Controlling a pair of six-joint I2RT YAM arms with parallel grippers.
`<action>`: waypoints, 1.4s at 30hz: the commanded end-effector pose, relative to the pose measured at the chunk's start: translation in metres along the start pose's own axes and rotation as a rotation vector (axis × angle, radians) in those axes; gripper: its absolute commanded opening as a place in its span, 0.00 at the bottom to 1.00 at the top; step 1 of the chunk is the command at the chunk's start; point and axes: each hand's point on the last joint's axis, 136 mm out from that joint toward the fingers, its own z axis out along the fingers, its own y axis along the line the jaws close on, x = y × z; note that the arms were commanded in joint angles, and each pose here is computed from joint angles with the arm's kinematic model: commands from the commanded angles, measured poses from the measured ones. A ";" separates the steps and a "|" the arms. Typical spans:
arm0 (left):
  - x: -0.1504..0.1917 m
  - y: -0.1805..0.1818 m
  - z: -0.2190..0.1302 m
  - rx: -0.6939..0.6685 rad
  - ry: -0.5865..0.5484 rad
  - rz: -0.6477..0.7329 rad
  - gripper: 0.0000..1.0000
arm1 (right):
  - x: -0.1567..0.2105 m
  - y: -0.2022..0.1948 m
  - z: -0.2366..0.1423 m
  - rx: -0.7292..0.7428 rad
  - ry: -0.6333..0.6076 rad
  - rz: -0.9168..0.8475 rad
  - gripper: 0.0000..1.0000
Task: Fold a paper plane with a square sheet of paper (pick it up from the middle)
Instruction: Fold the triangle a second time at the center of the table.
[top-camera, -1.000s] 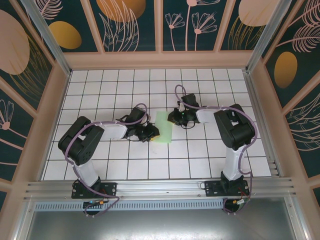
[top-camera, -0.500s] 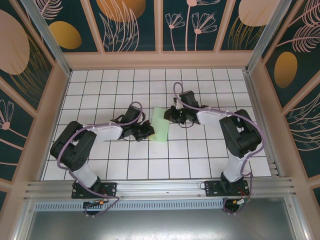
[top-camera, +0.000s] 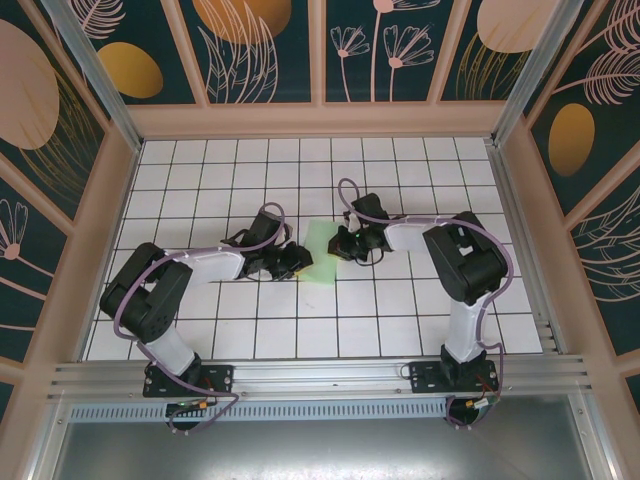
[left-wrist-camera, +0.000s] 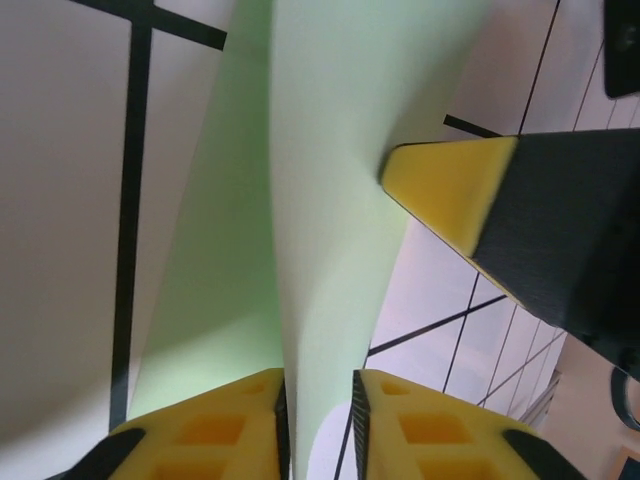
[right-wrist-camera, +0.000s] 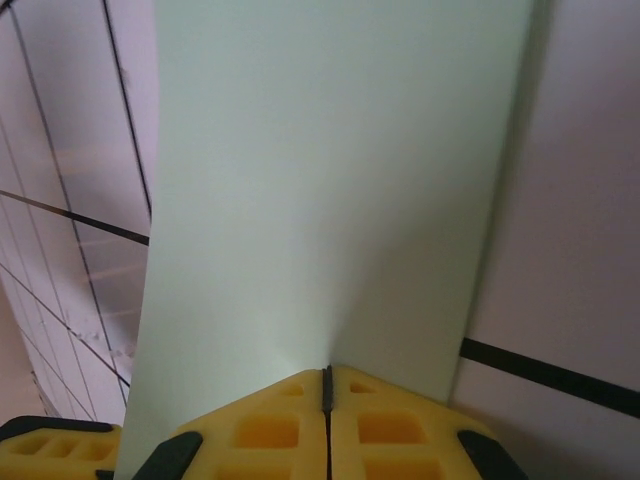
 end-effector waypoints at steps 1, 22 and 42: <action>0.002 -0.014 -0.005 0.070 0.012 0.023 0.29 | 0.007 -0.015 0.006 0.062 0.029 0.016 0.08; -0.007 -0.044 0.011 0.222 0.046 0.052 0.39 | -0.008 0.014 -0.018 -0.036 -0.041 0.006 0.10; -0.008 -0.019 0.019 0.136 0.019 0.038 0.06 | 0.029 0.038 -0.044 -0.228 -0.024 -0.053 0.34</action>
